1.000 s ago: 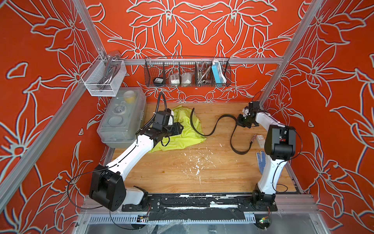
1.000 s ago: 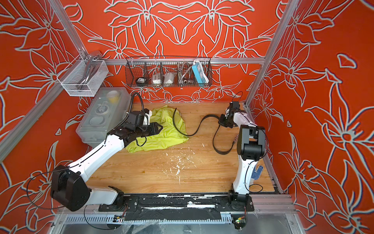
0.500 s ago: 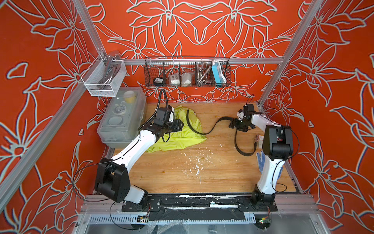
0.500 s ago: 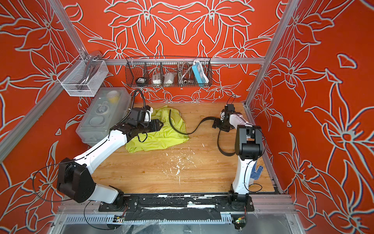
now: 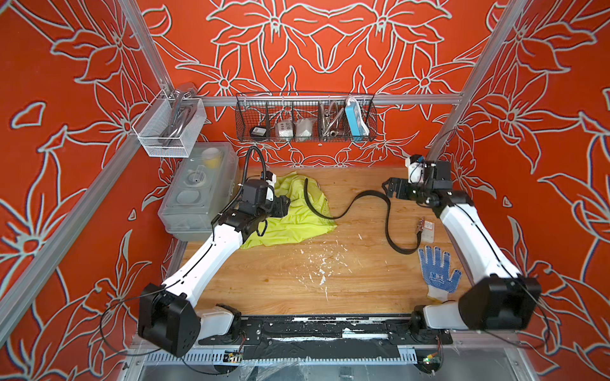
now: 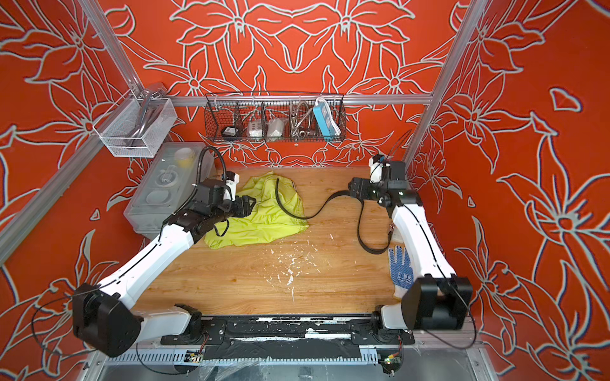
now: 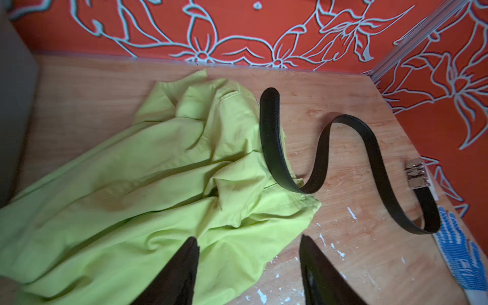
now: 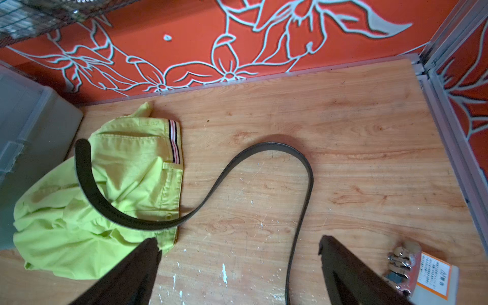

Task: Remove the belt from the trousers
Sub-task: Reset both arms

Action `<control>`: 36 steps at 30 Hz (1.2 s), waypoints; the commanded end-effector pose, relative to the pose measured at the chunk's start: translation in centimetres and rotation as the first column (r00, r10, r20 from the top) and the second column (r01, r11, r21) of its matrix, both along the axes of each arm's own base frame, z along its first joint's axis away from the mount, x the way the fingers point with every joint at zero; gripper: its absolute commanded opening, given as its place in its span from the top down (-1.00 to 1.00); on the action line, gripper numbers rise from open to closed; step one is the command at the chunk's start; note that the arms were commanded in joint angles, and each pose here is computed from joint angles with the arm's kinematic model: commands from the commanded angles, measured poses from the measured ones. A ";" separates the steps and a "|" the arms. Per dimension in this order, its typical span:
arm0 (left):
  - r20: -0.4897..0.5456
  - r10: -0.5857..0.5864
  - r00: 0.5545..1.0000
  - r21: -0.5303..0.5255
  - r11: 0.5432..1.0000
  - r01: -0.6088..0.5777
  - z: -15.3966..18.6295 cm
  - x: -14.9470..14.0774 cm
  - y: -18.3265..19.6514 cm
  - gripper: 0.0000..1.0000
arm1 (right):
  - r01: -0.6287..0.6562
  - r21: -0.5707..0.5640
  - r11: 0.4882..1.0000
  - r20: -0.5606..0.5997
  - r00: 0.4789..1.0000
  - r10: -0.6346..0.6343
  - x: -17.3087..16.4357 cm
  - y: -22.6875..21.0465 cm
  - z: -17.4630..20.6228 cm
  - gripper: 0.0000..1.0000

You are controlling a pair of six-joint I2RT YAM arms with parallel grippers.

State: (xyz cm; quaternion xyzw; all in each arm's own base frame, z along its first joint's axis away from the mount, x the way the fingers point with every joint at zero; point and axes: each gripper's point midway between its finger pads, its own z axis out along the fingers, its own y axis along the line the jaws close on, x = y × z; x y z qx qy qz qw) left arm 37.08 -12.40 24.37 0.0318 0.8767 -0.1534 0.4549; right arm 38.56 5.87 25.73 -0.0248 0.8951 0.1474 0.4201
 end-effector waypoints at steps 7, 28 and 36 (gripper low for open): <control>0.200 0.238 0.950 0.285 0.914 -0.289 -2.0 -4.4 8.8 -0.97 | 0.042 -0.414 0.909 0.146 0.989 0.021 -7.4 -4.7 -5.8 -1.00; 0.239 0.395 0.887 0.120 0.894 -0.431 -12.7 -3.3 15.3 -0.97 | 0.289 -0.321 0.902 0.337 0.925 -0.176 -5.3 -7.6 -12.3 -1.00; 0.206 0.217 0.954 0.165 0.953 -0.253 -15.9 -0.5 12.6 -0.97 | 0.205 -0.274 0.940 0.352 0.931 -0.101 -2.5 -6.0 -13.8 -1.00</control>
